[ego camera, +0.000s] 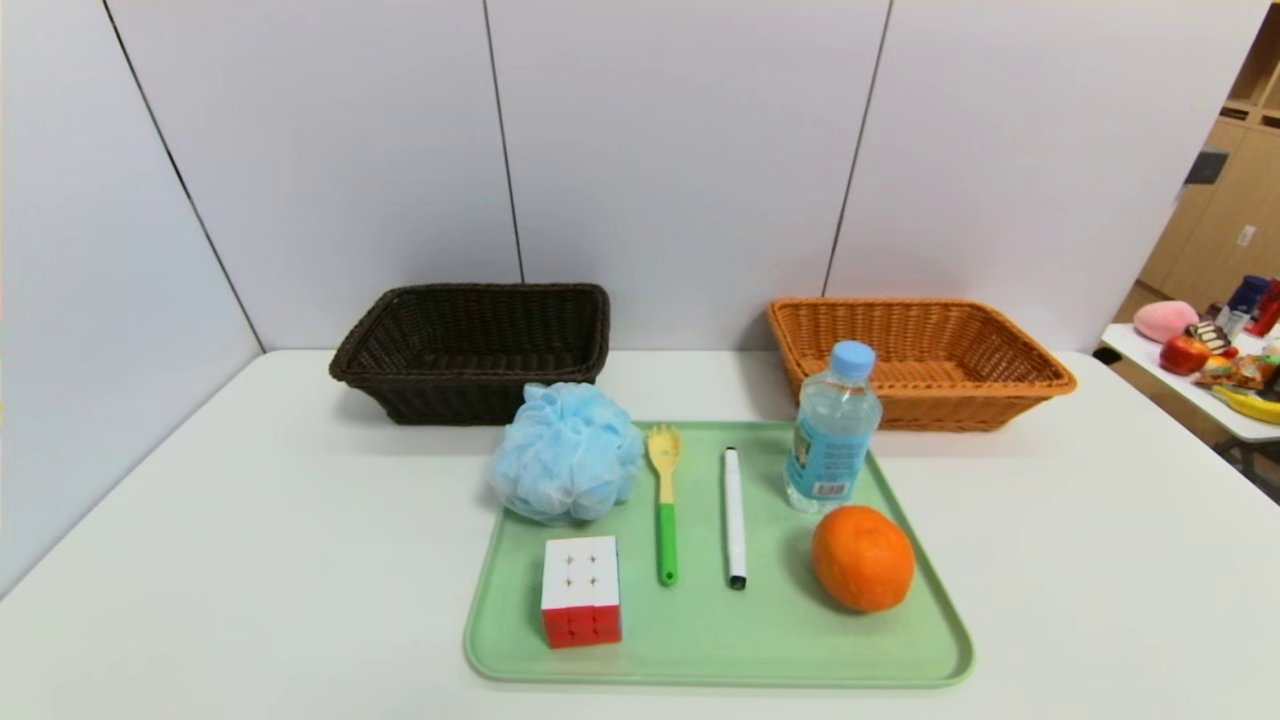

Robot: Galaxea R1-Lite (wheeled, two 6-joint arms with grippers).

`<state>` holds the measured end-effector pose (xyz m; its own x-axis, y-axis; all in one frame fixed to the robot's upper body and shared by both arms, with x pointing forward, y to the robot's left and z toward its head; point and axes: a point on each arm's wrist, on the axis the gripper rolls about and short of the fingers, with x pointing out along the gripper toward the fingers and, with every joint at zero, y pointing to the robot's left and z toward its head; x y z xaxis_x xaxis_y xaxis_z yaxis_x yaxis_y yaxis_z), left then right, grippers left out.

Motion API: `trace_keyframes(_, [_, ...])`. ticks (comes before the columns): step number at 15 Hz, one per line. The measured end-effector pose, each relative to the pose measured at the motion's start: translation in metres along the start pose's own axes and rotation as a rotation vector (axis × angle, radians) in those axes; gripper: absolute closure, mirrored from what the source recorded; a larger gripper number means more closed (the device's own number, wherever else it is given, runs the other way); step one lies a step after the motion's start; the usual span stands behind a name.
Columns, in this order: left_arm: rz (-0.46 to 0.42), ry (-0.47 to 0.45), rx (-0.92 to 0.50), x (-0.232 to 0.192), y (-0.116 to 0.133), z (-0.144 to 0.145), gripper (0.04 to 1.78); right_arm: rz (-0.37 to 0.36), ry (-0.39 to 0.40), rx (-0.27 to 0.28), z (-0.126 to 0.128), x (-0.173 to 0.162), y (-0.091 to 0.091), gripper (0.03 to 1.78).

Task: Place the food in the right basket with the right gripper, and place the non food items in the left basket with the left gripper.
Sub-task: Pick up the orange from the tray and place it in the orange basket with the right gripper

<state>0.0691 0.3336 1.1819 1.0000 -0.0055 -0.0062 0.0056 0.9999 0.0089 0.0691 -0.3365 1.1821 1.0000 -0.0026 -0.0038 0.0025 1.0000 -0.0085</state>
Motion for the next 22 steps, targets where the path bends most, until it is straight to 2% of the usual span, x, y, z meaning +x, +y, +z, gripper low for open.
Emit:
trace_keyframes(4, [0.000,0.000,0.000,0.000,0.000,0.000,0.13,-0.001,0.001,0.003,0.000,0.000,0.000,0.10])
trace_keyframes(6, [0.002,-0.007,0.013,0.000,0.000,0.001,0.13,0.003,-0.003,-0.014,0.000,0.000,0.000,0.10])
trace_keyframes(8, [-0.023,-0.073,0.023,-0.003,0.000,0.014,0.13,0.018,-0.059,-0.038,0.010,-0.002,0.000,0.10])
trace_keyframes(10, [-0.088,-0.105,0.028,-0.011,-0.002,0.032,0.13,0.094,-0.112,-0.036,0.031,-0.009,0.002,0.10])
trace_keyframes(14, [-0.161,-0.118,0.031,-0.011,-0.003,0.073,0.13,0.227,-0.113,-0.031,0.079,-0.011,0.004,0.10])
trace_keyframes(16, [-0.168,-0.106,0.030,0.006,-0.003,0.098,0.13,0.268,-0.070,-0.006,0.107,0.003,0.005,0.10])
trace_keyframes(18, [-0.173,-0.077,0.030,0.036,-0.003,0.122,0.13,0.299,-0.016,0.022,0.140,0.031,0.005,0.10])
trace_keyframes(22, [-0.174,-0.023,0.028,0.116,-0.003,0.163,0.13,0.356,0.104,0.055,0.192,0.110,0.009,0.10])
